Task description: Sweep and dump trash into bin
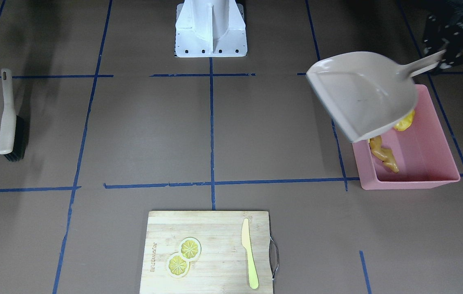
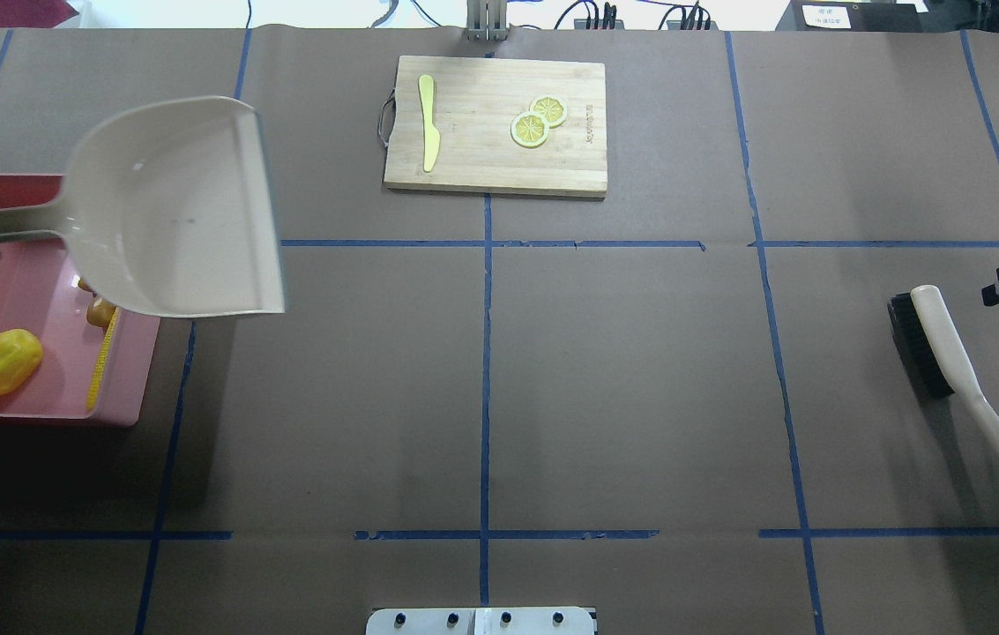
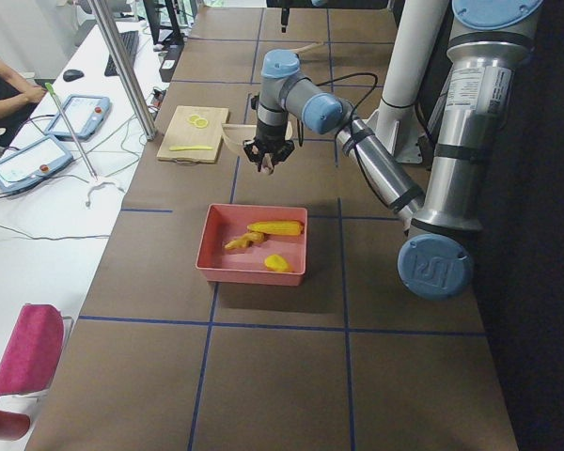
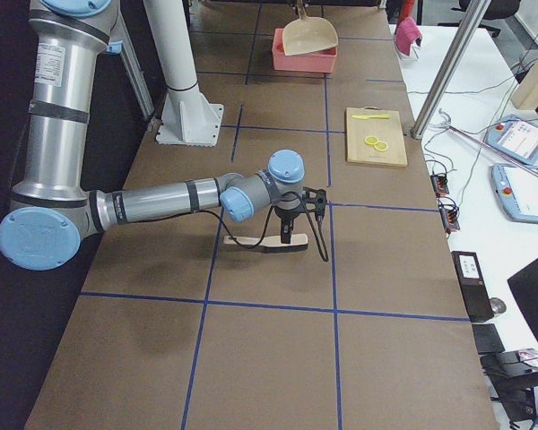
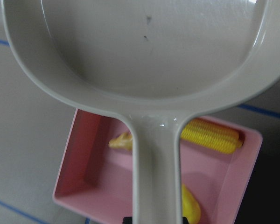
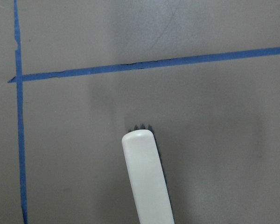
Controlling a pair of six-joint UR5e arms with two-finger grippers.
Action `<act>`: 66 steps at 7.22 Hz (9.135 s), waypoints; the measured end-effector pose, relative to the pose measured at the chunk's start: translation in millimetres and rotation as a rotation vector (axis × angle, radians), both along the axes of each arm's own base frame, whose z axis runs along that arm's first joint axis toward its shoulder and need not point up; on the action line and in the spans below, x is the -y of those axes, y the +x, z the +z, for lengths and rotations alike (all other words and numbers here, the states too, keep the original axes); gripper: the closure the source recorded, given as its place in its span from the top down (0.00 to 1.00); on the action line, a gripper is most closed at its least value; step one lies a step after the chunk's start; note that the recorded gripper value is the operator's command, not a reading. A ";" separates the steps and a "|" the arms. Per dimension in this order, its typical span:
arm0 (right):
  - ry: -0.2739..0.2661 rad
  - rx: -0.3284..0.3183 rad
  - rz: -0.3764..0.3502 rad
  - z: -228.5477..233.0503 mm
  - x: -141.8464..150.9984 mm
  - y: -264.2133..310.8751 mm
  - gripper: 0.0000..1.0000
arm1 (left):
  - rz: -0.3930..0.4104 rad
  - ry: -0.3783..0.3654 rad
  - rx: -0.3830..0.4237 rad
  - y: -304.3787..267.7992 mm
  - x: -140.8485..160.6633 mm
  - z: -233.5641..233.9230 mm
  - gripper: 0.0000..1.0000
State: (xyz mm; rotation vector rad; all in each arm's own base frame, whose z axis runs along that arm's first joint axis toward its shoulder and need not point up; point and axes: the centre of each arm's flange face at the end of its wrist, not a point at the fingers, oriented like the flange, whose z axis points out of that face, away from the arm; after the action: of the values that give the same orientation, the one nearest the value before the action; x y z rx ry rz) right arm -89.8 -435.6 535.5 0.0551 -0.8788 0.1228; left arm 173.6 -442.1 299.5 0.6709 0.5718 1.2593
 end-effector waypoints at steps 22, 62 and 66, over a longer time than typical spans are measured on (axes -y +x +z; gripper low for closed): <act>0.129 -0.111 -0.194 -2.2 59.1 103.1 1.00 | 0.158 0.088 0.050 264.3 -6.8 29.5 0.76; 0.033 -0.033 -0.036 117.6 38.4 173.7 1.00 | -0.807 -1.094 -0.057 -238.6 59.9 368.2 1.00; 0.037 -0.034 -0.038 116.8 39.2 173.8 1.00 | -0.807 -1.089 -0.059 -238.5 63.7 365.1 1.00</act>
State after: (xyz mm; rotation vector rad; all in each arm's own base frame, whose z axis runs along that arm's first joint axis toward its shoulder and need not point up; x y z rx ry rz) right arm 84.0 -474.8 652.3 0.0749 -0.8481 0.0698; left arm -64.9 -505.8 664.6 -0.0286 0.8113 0.0750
